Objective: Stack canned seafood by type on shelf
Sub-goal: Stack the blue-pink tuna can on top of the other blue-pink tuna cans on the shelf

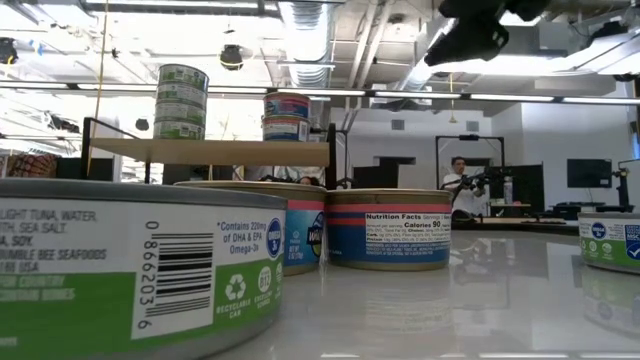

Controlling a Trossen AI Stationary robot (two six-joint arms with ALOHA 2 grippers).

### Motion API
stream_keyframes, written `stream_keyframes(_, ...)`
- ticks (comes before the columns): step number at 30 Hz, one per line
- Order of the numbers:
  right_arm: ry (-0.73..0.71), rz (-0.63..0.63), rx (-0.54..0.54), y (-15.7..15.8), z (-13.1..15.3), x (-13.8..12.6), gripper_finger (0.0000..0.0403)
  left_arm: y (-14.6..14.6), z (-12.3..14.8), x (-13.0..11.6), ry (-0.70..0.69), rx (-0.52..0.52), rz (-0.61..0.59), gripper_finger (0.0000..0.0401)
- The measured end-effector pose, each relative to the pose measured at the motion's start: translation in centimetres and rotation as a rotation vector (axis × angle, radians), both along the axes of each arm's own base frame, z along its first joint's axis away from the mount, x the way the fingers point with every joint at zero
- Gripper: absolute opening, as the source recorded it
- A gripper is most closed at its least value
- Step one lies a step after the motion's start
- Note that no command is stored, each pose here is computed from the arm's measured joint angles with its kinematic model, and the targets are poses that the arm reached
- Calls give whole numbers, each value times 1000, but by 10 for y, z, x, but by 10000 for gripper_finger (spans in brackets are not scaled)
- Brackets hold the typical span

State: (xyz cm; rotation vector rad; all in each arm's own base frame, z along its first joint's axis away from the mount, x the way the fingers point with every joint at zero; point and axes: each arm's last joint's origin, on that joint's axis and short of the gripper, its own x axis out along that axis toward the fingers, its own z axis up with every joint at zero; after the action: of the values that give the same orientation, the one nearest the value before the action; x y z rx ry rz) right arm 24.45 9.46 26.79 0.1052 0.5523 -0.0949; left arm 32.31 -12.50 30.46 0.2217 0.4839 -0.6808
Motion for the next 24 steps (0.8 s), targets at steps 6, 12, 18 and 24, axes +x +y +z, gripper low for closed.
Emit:
stream_keyframes(6,-106,-23,106,-3,-16,-7,376,4,3,10,-148,-79,-134,240)
stream_keyframes(12,-74,-86,247,4,-32,-2,376,5,-30,4,-188,-123,-179,240)
stream_keyframes(18,-18,-127,306,13,-50,4,376,8,-58,-6,-170,-182,-153,240)
stream_keyframes(24,16,-130,315,18,-64,16,365,10,-70,-10,-123,-224,-107,240)
